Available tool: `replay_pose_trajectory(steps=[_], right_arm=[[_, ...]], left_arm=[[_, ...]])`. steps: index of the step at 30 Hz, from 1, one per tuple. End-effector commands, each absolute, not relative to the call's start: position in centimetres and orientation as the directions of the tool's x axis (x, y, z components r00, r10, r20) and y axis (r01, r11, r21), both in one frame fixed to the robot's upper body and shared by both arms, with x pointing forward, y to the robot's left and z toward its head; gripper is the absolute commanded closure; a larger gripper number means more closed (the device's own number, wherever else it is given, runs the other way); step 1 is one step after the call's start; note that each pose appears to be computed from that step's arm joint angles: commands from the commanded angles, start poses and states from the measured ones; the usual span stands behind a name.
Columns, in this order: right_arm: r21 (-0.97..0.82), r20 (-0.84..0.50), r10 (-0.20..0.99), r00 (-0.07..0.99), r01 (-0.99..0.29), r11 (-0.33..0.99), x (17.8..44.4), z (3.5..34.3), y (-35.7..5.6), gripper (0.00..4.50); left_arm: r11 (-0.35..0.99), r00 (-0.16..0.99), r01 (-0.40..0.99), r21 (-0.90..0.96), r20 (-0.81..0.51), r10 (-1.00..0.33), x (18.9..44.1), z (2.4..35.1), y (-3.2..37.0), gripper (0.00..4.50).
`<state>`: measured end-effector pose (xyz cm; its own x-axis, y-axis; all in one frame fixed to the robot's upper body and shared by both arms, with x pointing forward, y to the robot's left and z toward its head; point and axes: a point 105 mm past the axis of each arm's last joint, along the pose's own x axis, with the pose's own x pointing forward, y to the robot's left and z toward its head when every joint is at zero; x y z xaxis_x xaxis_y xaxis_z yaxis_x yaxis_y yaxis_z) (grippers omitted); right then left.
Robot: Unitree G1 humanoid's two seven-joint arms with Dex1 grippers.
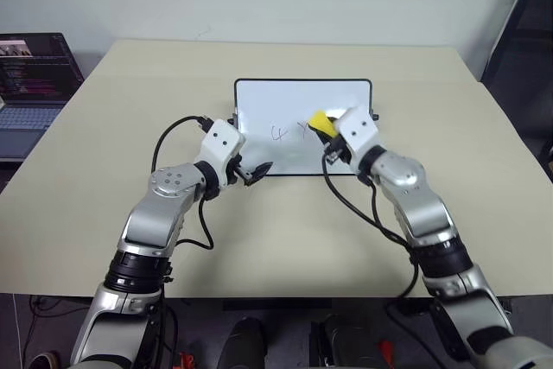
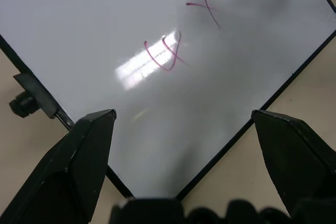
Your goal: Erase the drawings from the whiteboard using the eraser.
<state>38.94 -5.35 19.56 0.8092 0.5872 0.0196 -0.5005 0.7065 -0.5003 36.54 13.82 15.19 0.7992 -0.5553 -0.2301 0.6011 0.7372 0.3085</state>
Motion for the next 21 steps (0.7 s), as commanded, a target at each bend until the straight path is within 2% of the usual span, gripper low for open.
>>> replay_pose_trajectory(steps=[1,5,17,21], right_arm=[[-0.528,-0.024,0.614,0.789,-0.531,0.662,39.9,19.9,-3.7,3.42],[-0.557,-0.073,0.620,0.781,-0.548,0.624,40.9,19.4,-2.7,3.42],[-0.542,-0.087,0.558,0.825,-0.509,0.669,43.5,19.5,-3.1,3.42],[-0.538,-0.145,0.535,0.832,-0.520,0.663,43.6,17.8,-4.2,3.42]], left_arm=[[0.711,0.792,0.605,0.358,-0.181,-0.583,36.0,17.3,12.8,0.00],[0.700,0.784,0.613,0.366,-0.171,-0.597,35.6,18.2,12.0,0.00],[0.675,0.766,0.631,0.383,-0.170,-0.620,35.4,19.2,11.0,0.00],[0.668,0.761,0.638,0.384,-0.175,-0.625,35.2,19.0,10.8,0.00]])
